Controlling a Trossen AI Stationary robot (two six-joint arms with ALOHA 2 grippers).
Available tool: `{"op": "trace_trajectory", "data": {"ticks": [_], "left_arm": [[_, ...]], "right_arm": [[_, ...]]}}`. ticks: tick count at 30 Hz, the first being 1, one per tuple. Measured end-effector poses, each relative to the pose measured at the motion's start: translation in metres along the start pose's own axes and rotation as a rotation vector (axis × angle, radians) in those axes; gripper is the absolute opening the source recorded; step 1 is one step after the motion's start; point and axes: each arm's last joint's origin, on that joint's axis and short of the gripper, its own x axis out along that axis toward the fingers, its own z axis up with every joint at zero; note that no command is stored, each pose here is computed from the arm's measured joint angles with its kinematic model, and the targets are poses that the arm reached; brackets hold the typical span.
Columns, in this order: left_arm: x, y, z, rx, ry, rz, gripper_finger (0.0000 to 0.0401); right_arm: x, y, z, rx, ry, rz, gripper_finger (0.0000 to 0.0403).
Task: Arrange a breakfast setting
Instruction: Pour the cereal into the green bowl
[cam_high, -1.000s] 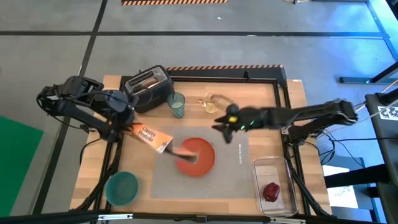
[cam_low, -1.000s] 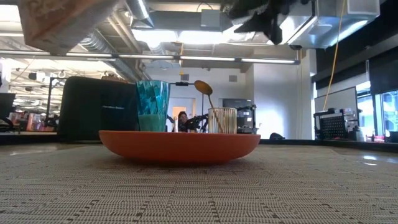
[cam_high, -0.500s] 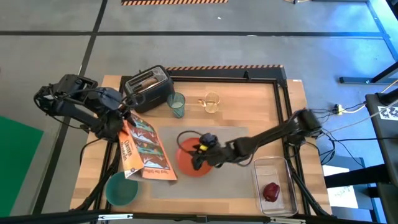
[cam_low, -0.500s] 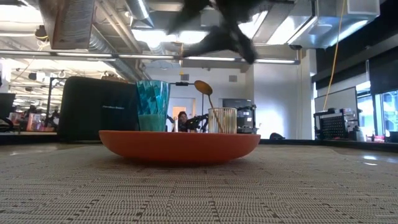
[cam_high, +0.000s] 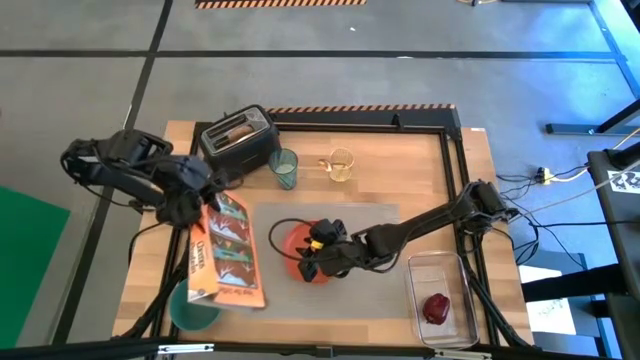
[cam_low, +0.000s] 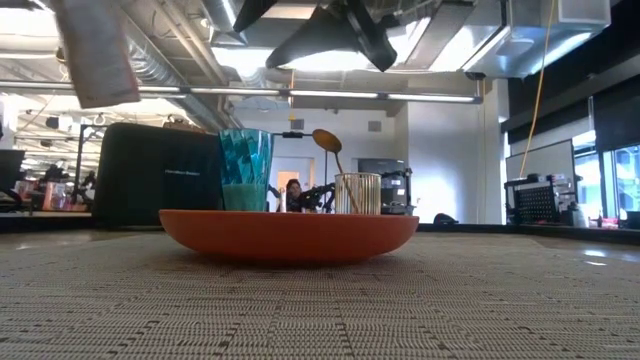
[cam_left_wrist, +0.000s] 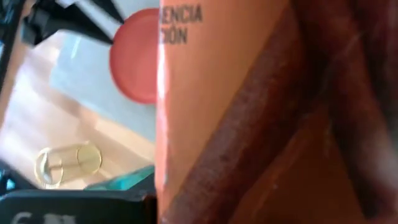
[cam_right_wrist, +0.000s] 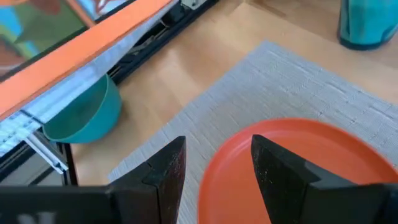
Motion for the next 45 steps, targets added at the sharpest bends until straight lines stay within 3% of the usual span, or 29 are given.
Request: {"op": "trace_trajectory", "data": {"ticks": [4,7,13,20,33,45], "left_arm": [[0.009,-0.008,0.003,0.069,-0.007,-0.05,0.012],[0.02,-0.014,0.001,0.183,0.022,-0.084,0.012],[0.045,-0.023,-0.004,0.368,0.182,-0.112,0.012],[0.053,-0.027,-0.003,0.475,0.237,-0.115,0.012],[0.03,-0.03,-0.006,0.512,0.179,-0.039,0.012],[-0.003,-0.043,-0.006,0.557,-0.01,0.019,0.012]], "right_arm": [[0.008,-0.002,-0.008,0.022,0.004,-0.029,0.0172],[0.016,-0.001,-0.011,0.065,-0.024,-0.02,0.0172],[0.036,0.008,-0.018,0.128,-0.08,0.085,0.0172],[0.035,0.008,-0.021,0.156,-0.077,0.07,0.0172],[0.035,0.01,-0.021,0.187,-0.055,0.103,0.0172],[0.035,0.009,-0.022,0.141,-0.05,0.093,0.0172]]}}
